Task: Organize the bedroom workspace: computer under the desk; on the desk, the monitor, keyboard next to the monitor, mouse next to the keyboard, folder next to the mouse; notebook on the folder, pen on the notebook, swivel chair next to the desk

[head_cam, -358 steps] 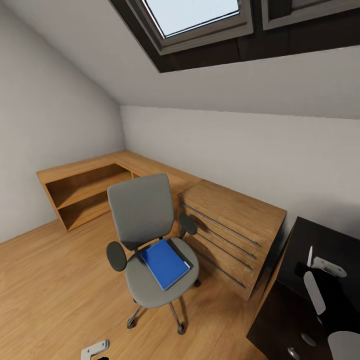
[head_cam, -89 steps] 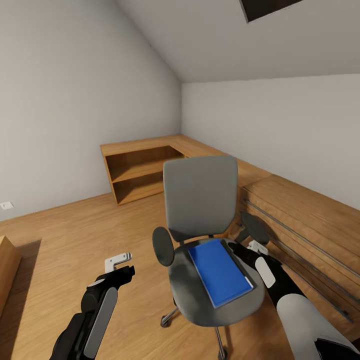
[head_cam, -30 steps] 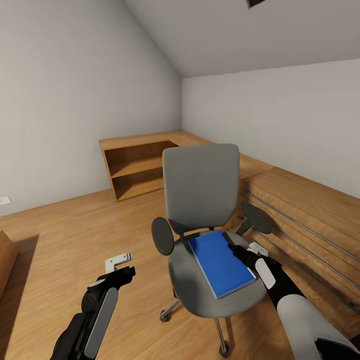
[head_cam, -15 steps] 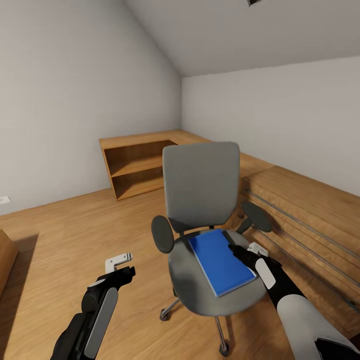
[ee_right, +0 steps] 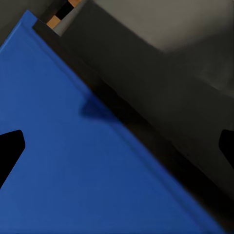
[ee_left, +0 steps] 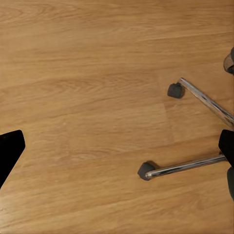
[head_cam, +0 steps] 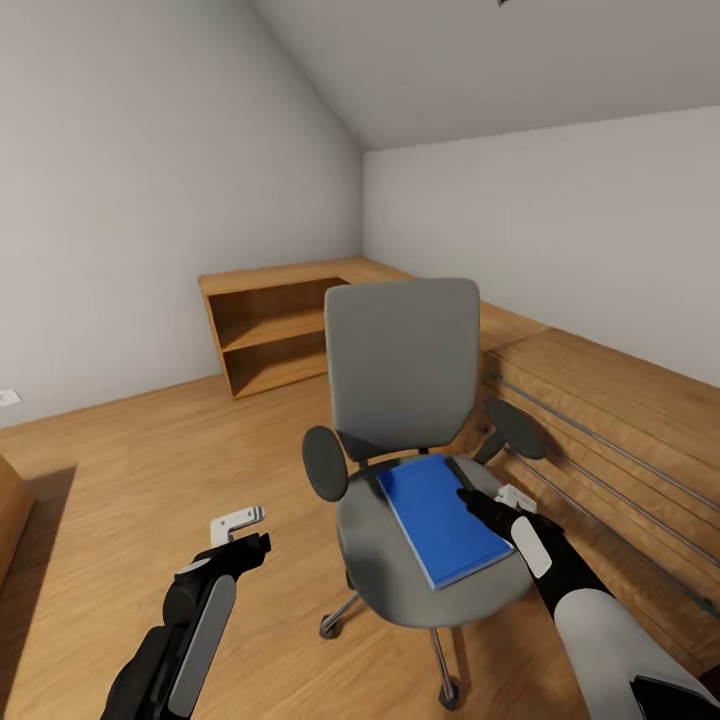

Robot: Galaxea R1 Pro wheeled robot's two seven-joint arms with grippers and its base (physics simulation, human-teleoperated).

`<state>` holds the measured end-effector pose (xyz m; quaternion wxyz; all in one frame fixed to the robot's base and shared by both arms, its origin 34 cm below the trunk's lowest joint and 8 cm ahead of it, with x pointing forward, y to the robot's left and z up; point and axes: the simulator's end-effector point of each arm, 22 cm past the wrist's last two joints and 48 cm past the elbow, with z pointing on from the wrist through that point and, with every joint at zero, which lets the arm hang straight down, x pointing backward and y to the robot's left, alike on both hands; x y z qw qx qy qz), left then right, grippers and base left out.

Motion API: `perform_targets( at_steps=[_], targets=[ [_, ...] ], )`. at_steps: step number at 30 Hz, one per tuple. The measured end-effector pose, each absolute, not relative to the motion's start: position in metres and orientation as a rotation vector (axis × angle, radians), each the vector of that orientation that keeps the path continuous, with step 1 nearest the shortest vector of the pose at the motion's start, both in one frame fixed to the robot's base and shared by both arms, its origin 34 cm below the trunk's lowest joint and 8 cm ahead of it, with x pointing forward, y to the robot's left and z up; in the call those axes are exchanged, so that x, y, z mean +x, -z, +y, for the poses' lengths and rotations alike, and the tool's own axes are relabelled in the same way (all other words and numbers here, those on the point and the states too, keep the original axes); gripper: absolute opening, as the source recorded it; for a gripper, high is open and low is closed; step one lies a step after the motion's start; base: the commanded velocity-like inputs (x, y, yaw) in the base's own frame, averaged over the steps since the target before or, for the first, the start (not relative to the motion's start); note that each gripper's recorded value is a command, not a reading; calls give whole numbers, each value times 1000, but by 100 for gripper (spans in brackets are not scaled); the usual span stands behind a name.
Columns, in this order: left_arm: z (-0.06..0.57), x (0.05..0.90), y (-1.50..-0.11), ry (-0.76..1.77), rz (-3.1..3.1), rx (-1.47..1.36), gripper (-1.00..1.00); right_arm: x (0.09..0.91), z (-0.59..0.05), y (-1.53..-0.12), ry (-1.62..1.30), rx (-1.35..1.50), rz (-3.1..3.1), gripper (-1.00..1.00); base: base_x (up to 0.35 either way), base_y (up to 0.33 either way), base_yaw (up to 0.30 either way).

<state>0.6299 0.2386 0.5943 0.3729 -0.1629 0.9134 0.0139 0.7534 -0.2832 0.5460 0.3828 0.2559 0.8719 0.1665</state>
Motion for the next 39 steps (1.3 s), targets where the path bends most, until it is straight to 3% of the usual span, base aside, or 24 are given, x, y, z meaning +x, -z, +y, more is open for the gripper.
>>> perform_targets(
  at_steps=[32, 39],
  targets=[
    [240, 626, -580, -39, 2353, -418, 100, 753, -283, -540, -428, 652, 2217, 100, 0, 0, 0],
    [240, 624, -575, -44, 2365, -418, 100, 754, -283, -540, -432, 655, 2216, 100, -172, 0, 0]
  ],
)
